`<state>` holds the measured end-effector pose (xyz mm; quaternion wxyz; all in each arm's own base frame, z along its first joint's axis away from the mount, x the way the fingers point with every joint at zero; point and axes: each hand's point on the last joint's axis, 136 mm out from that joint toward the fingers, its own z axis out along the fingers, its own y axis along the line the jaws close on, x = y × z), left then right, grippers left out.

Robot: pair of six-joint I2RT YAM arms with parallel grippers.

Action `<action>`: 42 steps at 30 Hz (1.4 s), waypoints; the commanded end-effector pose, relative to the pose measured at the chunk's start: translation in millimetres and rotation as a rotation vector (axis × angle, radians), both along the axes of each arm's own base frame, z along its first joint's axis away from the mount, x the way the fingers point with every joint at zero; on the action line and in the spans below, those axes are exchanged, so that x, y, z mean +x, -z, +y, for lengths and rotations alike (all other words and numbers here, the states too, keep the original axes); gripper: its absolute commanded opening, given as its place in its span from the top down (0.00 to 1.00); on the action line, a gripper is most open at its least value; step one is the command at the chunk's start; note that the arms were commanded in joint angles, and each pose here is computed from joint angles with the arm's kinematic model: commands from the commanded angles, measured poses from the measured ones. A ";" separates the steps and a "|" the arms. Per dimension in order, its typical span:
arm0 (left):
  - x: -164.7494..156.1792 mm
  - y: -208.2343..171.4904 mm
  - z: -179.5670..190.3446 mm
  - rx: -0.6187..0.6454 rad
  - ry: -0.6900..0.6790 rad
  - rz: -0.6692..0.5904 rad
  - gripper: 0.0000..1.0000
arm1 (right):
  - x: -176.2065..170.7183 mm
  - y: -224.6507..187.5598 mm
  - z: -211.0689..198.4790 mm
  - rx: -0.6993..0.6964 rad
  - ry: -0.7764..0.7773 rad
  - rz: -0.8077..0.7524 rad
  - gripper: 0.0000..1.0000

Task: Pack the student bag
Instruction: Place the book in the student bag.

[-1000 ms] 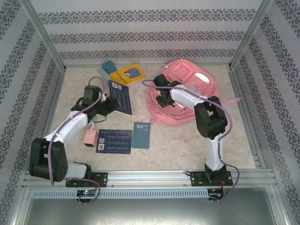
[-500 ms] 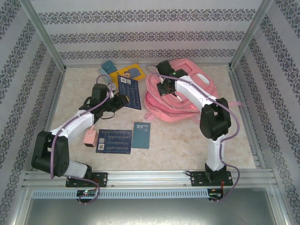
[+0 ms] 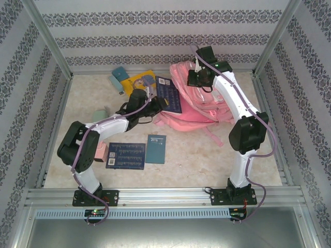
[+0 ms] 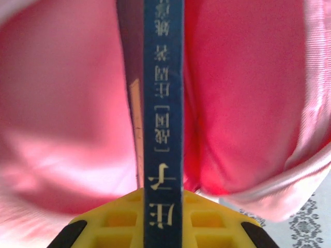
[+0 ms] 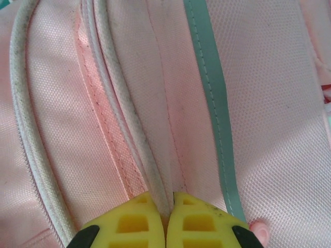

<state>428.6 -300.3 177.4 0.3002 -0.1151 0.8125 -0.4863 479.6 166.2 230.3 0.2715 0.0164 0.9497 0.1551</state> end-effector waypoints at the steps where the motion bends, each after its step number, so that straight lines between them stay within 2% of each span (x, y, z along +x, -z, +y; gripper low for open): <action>1: 19.5 -35.8 -35.9 -0.143 -0.006 -0.100 1.00 | -5.3 -66.7 9.4 0.162 0.018 -0.110 1.00; 8: 36.7 -23.9 -92.1 -0.216 -0.023 -0.084 1.00 | -5.4 -83.6 3.1 0.326 0.076 -0.100 1.00; 16: 44.6 1.0 -155.2 -0.274 0.008 -0.028 1.00 | -6.8 -89.8 3.6 0.387 0.088 -0.097 1.00; 19: 41.9 15.3 -178.7 -0.253 0.022 0.001 1.00 | -6.4 -88.2 5.8 0.393 0.083 -0.091 1.00; 26: 28.4 69.4 -213.2 -0.055 0.084 0.106 1.00 | -6.9 -86.4 6.0 0.390 0.080 -0.088 1.00; 29: 26.2 82.6 -218.1 0.009 0.111 0.143 0.79 | -6.8 -84.2 4.5 0.385 0.083 -0.086 1.00; 33: 19.9 75.9 -205.9 0.084 0.116 0.119 0.43 | -7.0 -81.7 3.3 0.372 0.083 -0.087 1.00; 36: 18.7 66.7 -187.5 0.150 0.093 0.091 0.29 | -6.7 -78.7 0.6 0.360 0.086 -0.086 1.00; 38: 18.2 58.5 -176.0 0.180 0.087 0.080 0.27 | -6.2 -76.2 -1.0 0.356 0.088 -0.084 1.00; 42: 13.6 43.0 -151.5 0.254 0.066 0.064 0.14 | -4.2 -67.1 -5.1 0.335 0.094 -0.075 1.00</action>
